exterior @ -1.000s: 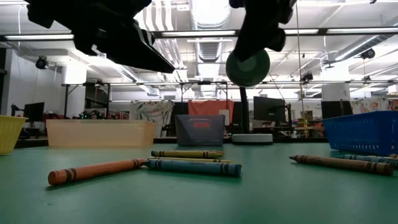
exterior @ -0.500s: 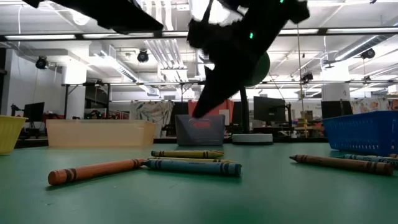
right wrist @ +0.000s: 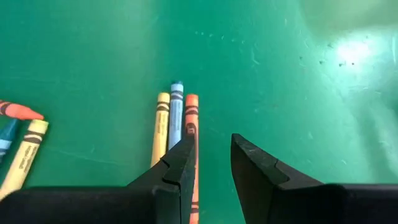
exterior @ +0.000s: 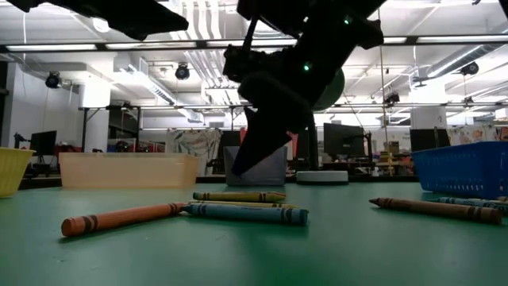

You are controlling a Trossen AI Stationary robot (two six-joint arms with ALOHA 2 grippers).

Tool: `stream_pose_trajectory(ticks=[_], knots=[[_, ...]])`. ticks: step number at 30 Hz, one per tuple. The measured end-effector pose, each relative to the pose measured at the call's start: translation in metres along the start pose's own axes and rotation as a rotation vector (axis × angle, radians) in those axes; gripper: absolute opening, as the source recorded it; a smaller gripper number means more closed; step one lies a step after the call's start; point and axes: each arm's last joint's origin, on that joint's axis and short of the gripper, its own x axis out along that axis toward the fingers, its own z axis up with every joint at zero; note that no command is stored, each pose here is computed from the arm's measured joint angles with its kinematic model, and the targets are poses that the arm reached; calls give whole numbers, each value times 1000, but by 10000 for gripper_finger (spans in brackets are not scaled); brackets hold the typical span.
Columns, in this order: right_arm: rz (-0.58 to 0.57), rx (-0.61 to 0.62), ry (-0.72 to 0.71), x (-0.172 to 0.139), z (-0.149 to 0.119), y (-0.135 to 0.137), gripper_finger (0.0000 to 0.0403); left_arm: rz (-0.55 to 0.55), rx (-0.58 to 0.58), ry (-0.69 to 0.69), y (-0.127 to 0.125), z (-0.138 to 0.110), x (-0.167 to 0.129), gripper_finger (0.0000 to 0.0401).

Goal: Sort crayons
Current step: Put the orange crayon into the blue bin

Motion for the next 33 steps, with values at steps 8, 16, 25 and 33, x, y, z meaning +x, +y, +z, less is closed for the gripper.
stream_pose_trajectory(ticks=[8,16,25,33], knots=[[-1,4,22,4,-4,0,91,9,4,5,-1,-3,1,37],[-1,2,24,5,-6,1,91,11,-2,-2,-1,-2,1,37],[9,11,16,5,-7,3,91,12,-7,-10,-1,-1,2,37],[14,42,3,8,-15,4,91,12,-12,-12,0,-1,2,37]])
